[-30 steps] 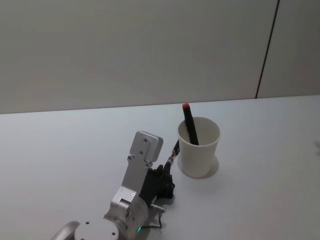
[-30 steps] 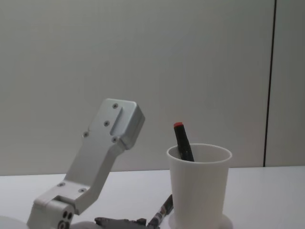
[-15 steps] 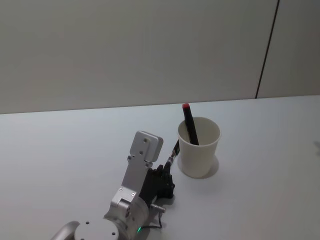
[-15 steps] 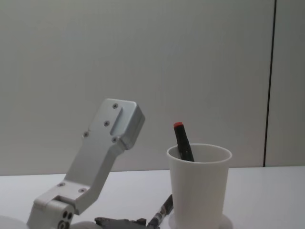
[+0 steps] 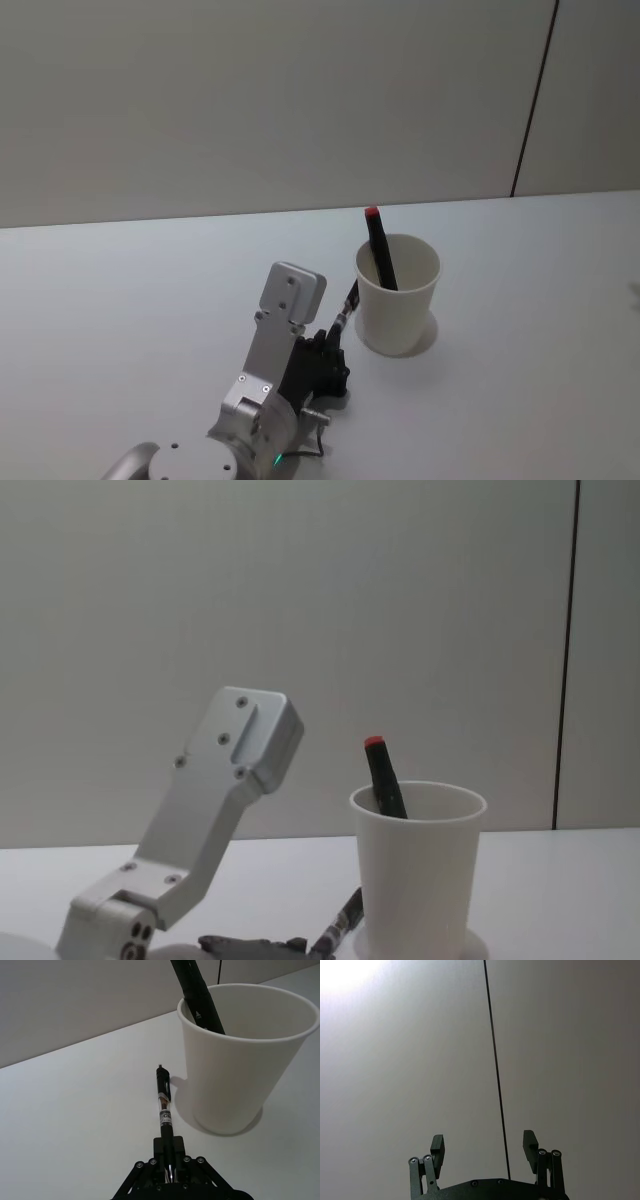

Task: Place the pen into the pen holder.

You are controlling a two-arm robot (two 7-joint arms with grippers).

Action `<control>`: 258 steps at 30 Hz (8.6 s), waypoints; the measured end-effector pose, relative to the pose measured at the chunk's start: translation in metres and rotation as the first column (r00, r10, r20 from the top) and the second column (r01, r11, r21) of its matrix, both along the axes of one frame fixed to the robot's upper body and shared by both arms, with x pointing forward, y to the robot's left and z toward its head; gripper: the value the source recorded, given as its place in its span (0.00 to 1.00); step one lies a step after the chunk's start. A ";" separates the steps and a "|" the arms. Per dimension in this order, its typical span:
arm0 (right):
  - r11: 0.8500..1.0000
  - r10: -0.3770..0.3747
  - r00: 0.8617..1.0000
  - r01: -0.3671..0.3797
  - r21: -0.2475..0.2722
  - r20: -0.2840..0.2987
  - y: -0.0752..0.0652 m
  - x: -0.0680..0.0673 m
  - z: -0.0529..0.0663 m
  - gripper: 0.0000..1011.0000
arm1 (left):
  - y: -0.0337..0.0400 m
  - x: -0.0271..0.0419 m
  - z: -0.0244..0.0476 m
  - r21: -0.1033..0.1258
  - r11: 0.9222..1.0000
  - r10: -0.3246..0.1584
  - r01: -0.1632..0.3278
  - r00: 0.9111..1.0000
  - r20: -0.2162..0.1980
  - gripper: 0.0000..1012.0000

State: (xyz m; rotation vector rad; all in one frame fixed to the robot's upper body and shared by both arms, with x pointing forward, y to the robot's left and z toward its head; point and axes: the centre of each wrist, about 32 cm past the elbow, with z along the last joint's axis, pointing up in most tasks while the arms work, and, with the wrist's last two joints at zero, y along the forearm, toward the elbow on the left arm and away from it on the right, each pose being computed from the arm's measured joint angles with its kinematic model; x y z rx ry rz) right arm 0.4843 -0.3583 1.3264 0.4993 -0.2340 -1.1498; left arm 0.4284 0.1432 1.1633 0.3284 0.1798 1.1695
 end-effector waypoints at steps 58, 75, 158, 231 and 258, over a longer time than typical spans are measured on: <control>0.990 0.105 0.994 -0.102 0.097 -0.033 0.018 0.005 0.014 0.99 | 0.0412 0.0238 0.0475 -0.242 0.959 0.266 -0.147 0.759 0.594 0.11; 0.907 0.336 0.939 -0.300 0.295 -0.078 0.060 0.010 0.047 0.99 | 0.0294 0.0449 0.0623 -0.286 0.953 0.149 0.103 0.660 0.736 0.11; 0.800 0.599 0.720 -0.516 0.307 -0.350 0.169 0.040 0.083 0.99 | 0.0174 0.0568 0.0722 -0.260 0.930 0.065 0.262 0.578 0.813 0.11; 0.783 0.622 0.700 -0.542 0.304 -0.351 0.208 0.066 0.067 0.87 | 0.0174 0.0568 0.0723 -0.260 0.930 0.065 0.261 0.578 0.813 0.11; 0.781 0.624 0.699 -0.542 0.310 -0.350 0.209 0.067 0.067 0.13 | 0.0174 0.0568 0.0722 -0.260 0.930 0.065 0.261 0.578 0.813 0.11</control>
